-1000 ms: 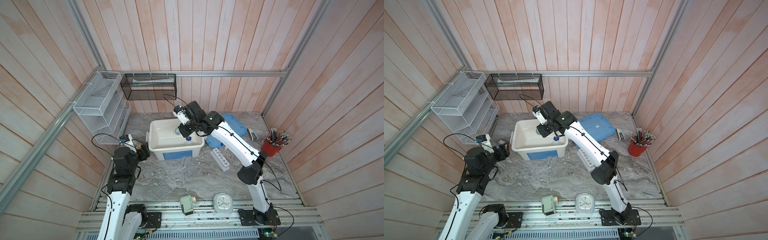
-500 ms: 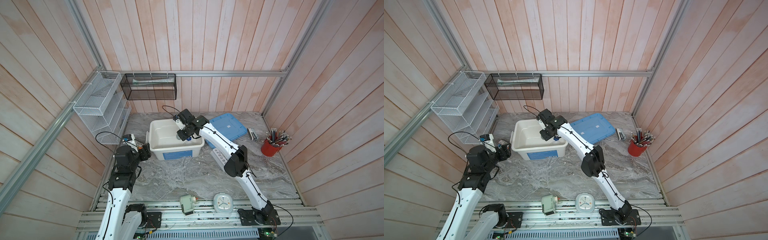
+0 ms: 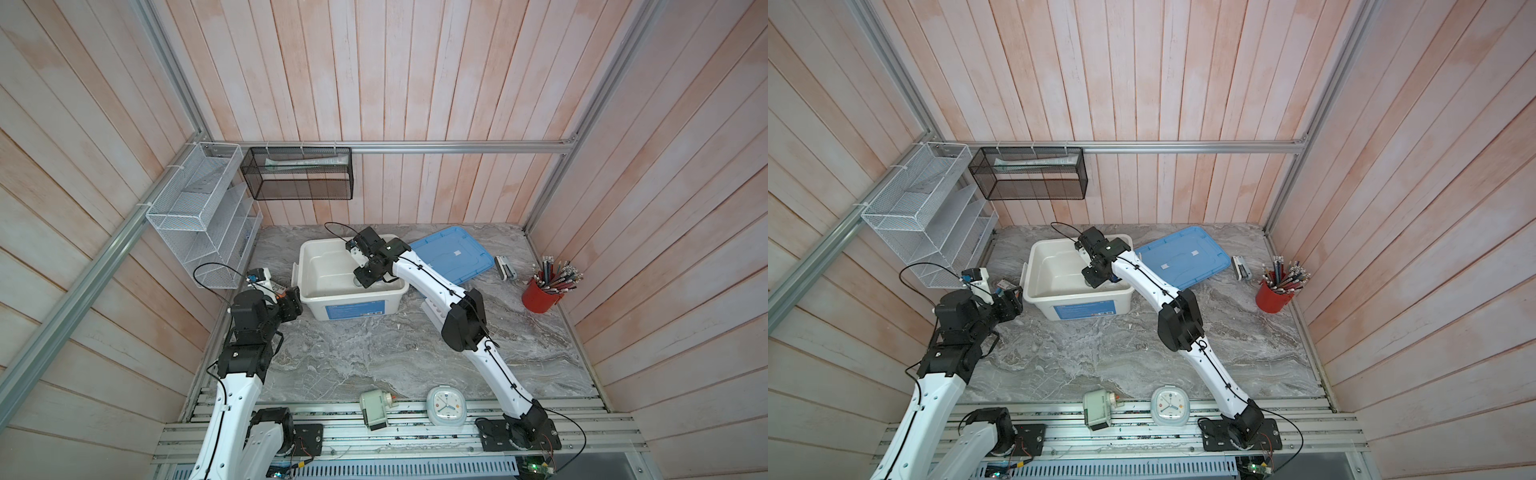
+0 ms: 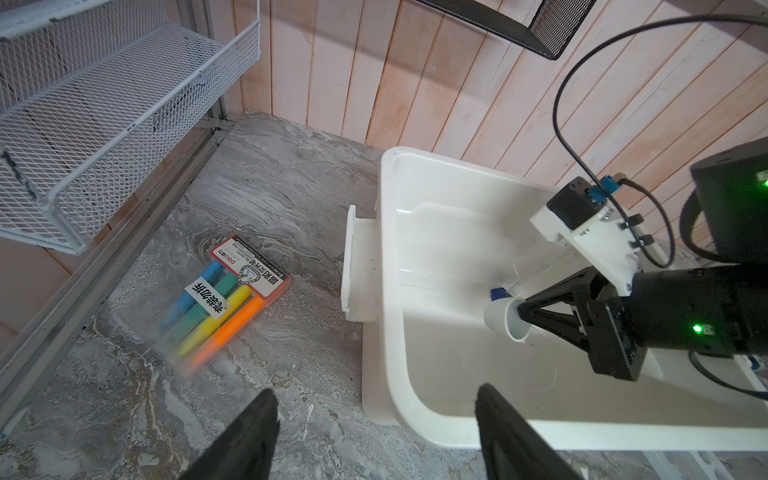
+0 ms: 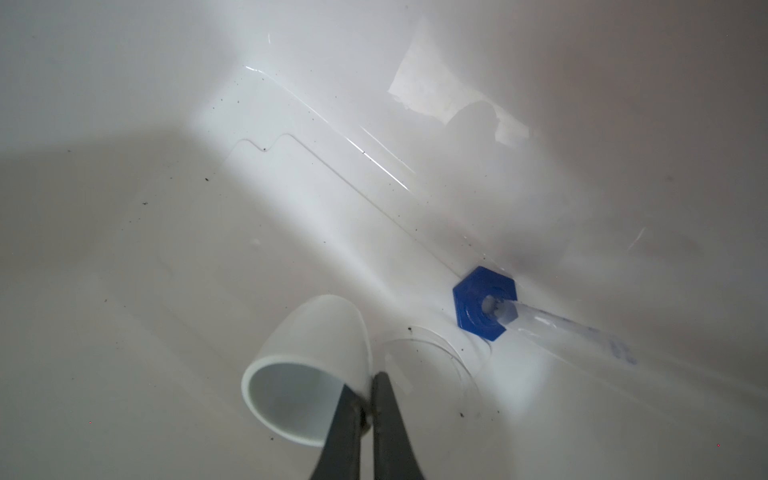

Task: Organize the chemistry lab equipment
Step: 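Lift the white cup with the right gripper and carry it over the bin, then lower the white cup upright onto the bin floor and open the right gripper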

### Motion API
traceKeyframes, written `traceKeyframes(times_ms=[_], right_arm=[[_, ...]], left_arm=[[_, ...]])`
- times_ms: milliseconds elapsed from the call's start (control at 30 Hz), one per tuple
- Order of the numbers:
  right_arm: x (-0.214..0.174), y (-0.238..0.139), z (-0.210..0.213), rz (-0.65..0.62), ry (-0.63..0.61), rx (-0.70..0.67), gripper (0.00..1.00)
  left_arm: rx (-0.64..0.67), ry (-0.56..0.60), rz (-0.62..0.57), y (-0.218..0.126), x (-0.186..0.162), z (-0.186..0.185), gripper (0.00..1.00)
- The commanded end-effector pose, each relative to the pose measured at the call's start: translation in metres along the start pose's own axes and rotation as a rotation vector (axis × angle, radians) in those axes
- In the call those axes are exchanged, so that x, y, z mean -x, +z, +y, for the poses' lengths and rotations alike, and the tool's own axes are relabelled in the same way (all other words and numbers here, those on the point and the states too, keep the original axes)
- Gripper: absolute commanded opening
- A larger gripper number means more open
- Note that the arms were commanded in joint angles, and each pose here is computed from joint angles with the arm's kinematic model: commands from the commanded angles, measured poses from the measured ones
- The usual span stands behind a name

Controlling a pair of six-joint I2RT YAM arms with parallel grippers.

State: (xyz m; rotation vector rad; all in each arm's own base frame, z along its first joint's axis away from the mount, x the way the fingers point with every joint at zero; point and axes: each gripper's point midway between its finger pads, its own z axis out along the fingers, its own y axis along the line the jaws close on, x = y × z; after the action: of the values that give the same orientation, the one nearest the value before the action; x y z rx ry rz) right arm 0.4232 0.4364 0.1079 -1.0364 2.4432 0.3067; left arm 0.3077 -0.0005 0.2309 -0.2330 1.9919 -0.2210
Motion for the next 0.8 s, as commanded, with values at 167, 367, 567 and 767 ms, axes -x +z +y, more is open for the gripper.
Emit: traceKeyframes(times_ms=[167,367,567,767], right_arm=[[-0.004,0.022,-0.005,0.004,0.0,0.004,0.0],[-0.008,0.031,-0.007,0.013,0.0,0.001,0.01],[-0.007,0.033,-0.006,0.008,0.003,0.009,0.05],[-0.01,0.035,-0.004,0.014,0.009,0.014,0.08]], left_arm=[[-0.004,0.016,-0.016,-0.002,0.009,-0.002,0.76],[0.004,0.019,-0.015,-0.002,0.009,-0.001,0.76],[0.005,0.017,-0.014,-0.001,0.009,0.0,0.76],[0.005,0.022,-0.016,-0.001,0.009,0.0,0.77]])
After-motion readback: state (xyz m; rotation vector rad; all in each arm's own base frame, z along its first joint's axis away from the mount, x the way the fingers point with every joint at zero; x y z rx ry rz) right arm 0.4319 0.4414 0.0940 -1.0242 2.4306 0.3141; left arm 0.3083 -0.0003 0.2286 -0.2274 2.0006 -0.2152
